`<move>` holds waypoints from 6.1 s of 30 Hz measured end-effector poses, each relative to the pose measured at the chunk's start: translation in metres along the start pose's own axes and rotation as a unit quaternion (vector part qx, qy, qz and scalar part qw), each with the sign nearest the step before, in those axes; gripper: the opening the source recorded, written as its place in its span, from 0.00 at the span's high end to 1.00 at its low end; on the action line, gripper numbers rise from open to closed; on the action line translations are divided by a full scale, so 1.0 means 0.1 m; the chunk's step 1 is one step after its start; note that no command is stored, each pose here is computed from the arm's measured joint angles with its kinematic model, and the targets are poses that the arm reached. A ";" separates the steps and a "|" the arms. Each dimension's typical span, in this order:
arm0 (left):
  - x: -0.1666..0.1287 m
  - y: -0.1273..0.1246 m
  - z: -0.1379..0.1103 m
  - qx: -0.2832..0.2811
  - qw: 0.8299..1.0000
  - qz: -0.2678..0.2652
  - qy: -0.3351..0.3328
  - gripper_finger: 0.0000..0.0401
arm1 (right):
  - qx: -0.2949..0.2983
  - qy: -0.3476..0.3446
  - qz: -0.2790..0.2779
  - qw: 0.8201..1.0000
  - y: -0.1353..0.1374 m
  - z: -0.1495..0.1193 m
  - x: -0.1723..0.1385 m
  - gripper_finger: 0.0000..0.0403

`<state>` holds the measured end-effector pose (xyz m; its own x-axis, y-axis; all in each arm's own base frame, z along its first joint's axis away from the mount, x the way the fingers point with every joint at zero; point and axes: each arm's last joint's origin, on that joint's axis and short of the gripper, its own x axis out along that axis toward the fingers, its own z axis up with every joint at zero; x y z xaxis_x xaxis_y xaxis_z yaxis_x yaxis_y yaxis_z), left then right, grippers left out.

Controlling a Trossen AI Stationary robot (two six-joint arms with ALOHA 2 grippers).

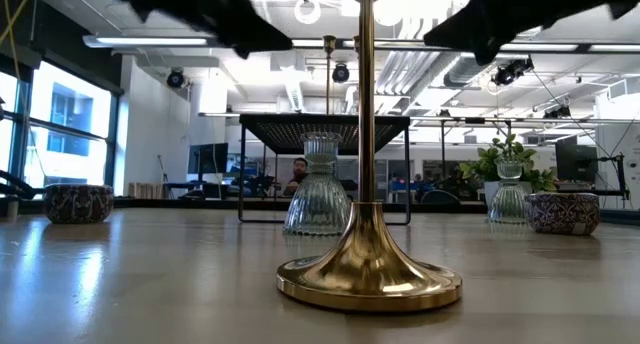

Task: Pick & Place candle stick holders
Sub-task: Put the gold candle holder on the shelf

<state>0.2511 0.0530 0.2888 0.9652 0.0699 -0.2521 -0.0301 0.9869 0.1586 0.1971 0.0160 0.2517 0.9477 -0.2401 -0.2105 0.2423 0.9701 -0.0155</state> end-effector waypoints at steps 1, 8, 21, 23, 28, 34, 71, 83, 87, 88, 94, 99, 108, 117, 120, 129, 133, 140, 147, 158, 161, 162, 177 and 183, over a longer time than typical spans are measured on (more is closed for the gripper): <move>-0.05 -0.07 -0.08 -0.006 1.000 -0.006 -0.015 0.97 | 0.006 0.007 0.007 1.000 0.09 -0.02 -0.02 1.00; -0.35 -0.37 -0.53 -0.051 0.993 -0.031 -0.106 0.99 | 0.055 0.086 0.078 0.992 0.78 -0.42 -0.04 0.97; -0.48 -0.41 -0.71 -0.066 0.992 -0.013 -0.110 0.99 | 0.053 0.100 0.183 0.977 1.70 -1.08 0.47 0.47; -0.48 -0.41 -0.71 -0.069 0.991 -0.013 -0.110 0.99 | 0.035 0.095 0.195 0.975 1.79 -1.07 0.60 0.42; -0.48 -0.41 -0.71 -0.070 0.991 -0.013 -0.110 0.99 | -0.005 0.102 0.220 0.970 1.88 -1.09 0.91 0.40; -0.48 -0.41 -0.72 -0.073 0.991 -0.014 -0.110 0.99 | 0.014 0.096 0.277 0.956 1.85 -1.13 1.12 0.47; -0.47 -0.42 -0.73 -0.083 0.991 -0.016 -0.100 0.99 | 0.032 0.044 0.312 0.948 1.84 -1.18 1.28 0.69; -0.46 -0.41 -0.79 -0.097 0.993 0.007 -0.072 0.99 | 0.017 0.028 0.312 0.950 1.84 -1.16 1.28 0.98; -0.46 -0.43 -0.79 -0.100 0.992 -0.029 -0.068 0.99 | 0.016 0.034 0.299 0.953 1.80 -1.09 1.28 0.95; -0.46 -0.44 -0.80 -0.100 0.992 -0.044 -0.068 0.99 | 0.016 0.035 0.293 0.955 1.78 -1.06 1.27 0.96; -0.38 -0.59 -0.81 -0.117 0.989 -0.074 -0.061 0.92 | 0.008 0.049 0.205 0.978 1.61 -0.74 1.20 0.98; -0.29 -0.83 -0.77 -0.138 0.983 -0.085 -0.085 0.75 | 0.035 0.044 0.125 0.991 1.40 -0.49 1.17 0.97; 0.04 -1.20 -0.60 -0.163 0.976 -0.088 -0.118 0.52 | 0.055 0.019 0.131 0.990 1.21 -0.37 1.28 0.97; 0.41 -1.35 -0.34 -0.171 0.974 -0.120 -0.091 0.51 | 0.049 0.012 0.140 0.989 1.22 -0.35 1.28 0.96; 0.50 -1.38 -0.31 -0.168 0.975 -0.122 -0.078 0.51 | 0.049 0.012 0.140 0.989 1.22 -0.35 1.28 0.96; 0.55 -1.39 -0.26 -0.153 0.976 -0.129 -0.087 0.63 | 0.045 0.012 0.138 0.989 1.22 -0.36 1.28 0.96; 0.55 -1.40 -0.25 -0.144 0.975 -0.137 -0.095 0.80 | 0.043 0.013 0.137 0.990 1.22 -0.36 1.28 0.96; 0.54 -1.40 -0.24 -0.115 0.978 -0.142 -0.104 0.92 | 0.017 0.013 0.135 0.991 1.24 -0.36 1.26 0.84; 0.38 -1.32 -0.07 -0.114 0.977 -0.122 -0.135 0.91 | 0.005 0.028 0.132 0.991 1.35 -0.42 1.18 0.58; -0.30 -0.64 0.33 -0.077 0.980 0.037 -0.179 0.92 | -0.043 0.037 0.092 0.994 1.46 -0.36 0.95 0.56; -0.38 -0.30 0.35 -0.074 0.979 0.096 -0.165 0.92 | -0.051 0.042 0.081 0.995 1.44 -0.36 0.96 0.69; -0.40 -0.18 0.37 -0.074 0.977 0.115 -0.160 0.92 | -0.053 0.044 0.083 0.994 1.43 -0.36 0.97 0.74; -0.13 1.47 0.02 -0.132 0.966 0.204 -0.088 0.92 | -0.058 0.052 0.096 0.992 1.30 -0.35 1.07 0.97; 0.06 1.73 -0.01 -0.124 0.966 0.211 -0.083 0.92 | -0.062 0.051 0.096 0.992 1.30 -0.35 1.07 0.98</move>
<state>0.2517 0.2239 0.3134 0.8814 0.4691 -0.0558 -0.4709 0.8818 -0.0245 0.3224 0.1181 0.1931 0.9463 -0.0507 -0.3191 0.0252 0.9962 -0.0834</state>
